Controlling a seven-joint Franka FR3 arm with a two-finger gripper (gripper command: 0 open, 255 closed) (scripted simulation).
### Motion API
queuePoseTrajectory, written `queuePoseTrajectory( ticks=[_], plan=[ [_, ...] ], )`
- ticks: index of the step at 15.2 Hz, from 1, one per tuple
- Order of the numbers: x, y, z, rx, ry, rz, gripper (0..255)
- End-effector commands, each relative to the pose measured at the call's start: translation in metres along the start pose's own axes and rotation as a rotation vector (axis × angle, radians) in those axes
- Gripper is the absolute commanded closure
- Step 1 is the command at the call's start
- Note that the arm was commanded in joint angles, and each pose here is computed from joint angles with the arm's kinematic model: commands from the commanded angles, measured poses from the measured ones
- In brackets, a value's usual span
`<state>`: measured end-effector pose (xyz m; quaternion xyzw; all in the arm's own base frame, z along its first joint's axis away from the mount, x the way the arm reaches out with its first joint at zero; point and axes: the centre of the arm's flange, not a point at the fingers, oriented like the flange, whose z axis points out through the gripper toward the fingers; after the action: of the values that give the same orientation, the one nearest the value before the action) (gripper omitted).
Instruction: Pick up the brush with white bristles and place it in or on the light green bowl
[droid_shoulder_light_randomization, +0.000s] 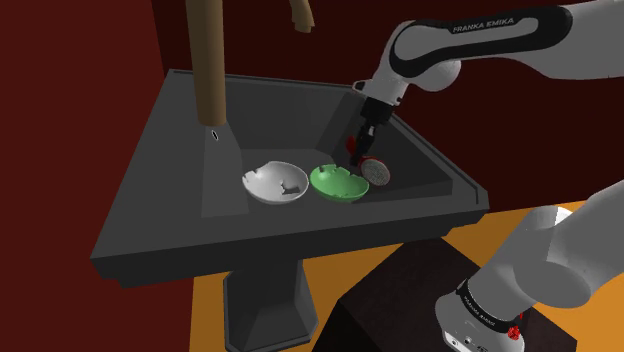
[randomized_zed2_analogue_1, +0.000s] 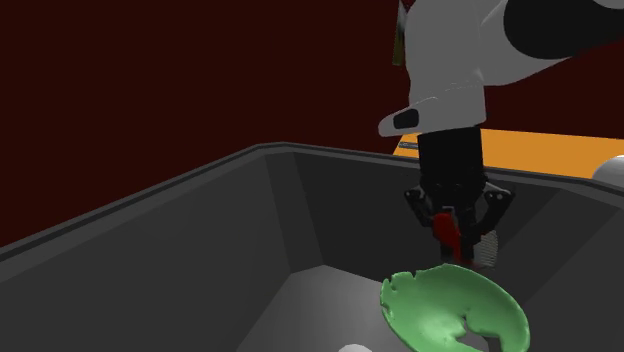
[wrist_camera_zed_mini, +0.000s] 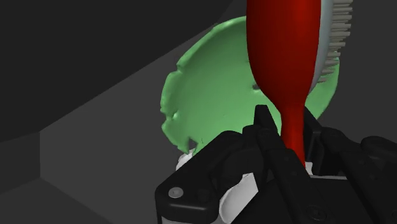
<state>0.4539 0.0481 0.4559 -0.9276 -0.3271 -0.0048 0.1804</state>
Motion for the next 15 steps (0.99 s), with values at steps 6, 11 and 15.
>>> queuePoseTrajectory(
  ticks=[6, 11, 15],
  plan=[
    [-0.009, 0.016, 0.038, 0.006, -0.015, 0.006, 255],
    [-0.009, 0.018, 0.042, 0.006, -0.015, 0.006, 255],
    [-0.009, 0.018, 0.042, 0.006, -0.015, 0.006, 255]
  ],
)
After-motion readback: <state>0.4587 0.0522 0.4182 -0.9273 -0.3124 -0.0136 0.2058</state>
